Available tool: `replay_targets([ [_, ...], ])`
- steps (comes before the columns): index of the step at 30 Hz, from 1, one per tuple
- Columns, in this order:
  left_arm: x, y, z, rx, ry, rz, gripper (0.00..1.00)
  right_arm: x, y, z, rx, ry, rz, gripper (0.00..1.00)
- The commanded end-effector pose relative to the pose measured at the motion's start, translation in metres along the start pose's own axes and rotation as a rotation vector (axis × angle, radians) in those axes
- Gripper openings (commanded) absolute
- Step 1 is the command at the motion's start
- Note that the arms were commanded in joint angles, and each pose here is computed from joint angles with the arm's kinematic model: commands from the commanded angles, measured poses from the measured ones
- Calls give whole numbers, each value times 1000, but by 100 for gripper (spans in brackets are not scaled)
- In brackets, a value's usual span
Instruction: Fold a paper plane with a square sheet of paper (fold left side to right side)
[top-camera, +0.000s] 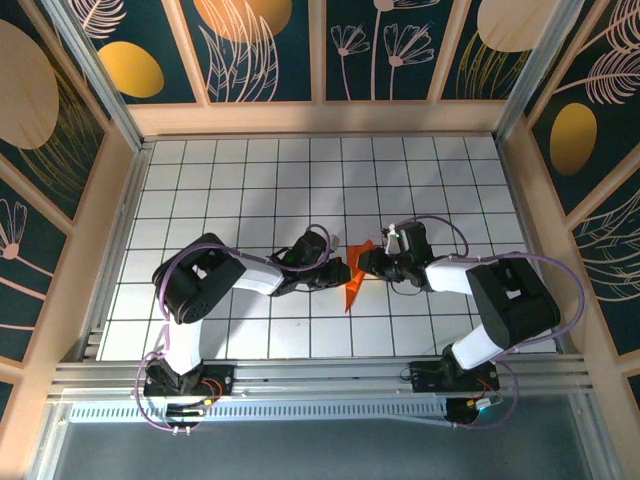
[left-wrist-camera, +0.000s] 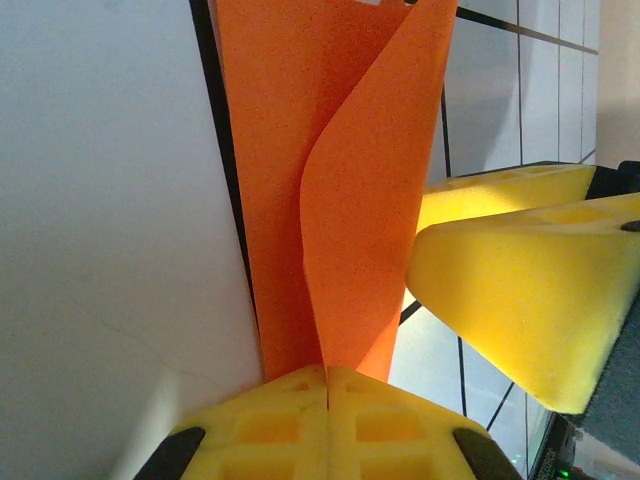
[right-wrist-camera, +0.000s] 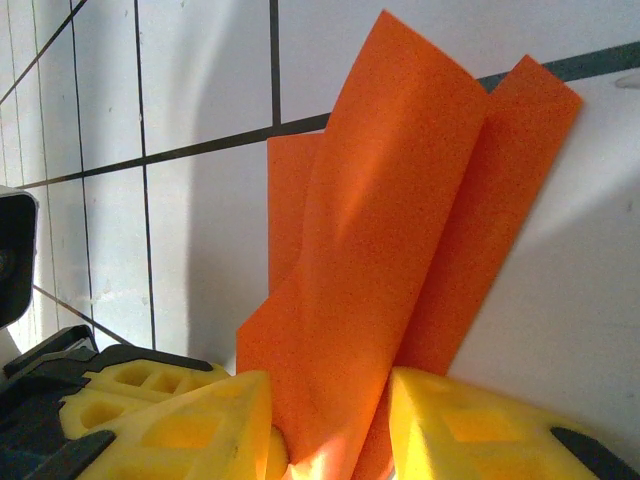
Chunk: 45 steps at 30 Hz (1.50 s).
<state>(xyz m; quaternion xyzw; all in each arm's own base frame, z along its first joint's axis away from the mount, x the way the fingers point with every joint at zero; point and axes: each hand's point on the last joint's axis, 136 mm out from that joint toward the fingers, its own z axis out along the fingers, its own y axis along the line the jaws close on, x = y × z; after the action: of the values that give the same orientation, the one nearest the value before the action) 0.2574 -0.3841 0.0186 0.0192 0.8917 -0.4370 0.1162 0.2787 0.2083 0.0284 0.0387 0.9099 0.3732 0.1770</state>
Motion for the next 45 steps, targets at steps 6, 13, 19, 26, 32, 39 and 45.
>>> replay_targets([
  [6,-2,3,0,-15,-1,20,5,6,-17,7,82,20,5,37],
  [13,6,18,3,-43,17,-3,1,0,-6,2,52,2,-4,36],
  [19,11,30,5,-76,26,-13,0,-5,0,-6,47,-27,-10,37],
  [26,14,37,7,-96,34,-19,0,-11,1,-16,60,-57,-11,36],
  [32,15,40,8,-105,37,-20,0,-20,18,-23,21,-68,-42,21],
  [39,15,41,7,-112,33,-18,0,-16,23,-5,45,-13,-61,5],
  [45,15,41,8,-113,35,-18,0,-16,10,5,109,8,-45,5],
])
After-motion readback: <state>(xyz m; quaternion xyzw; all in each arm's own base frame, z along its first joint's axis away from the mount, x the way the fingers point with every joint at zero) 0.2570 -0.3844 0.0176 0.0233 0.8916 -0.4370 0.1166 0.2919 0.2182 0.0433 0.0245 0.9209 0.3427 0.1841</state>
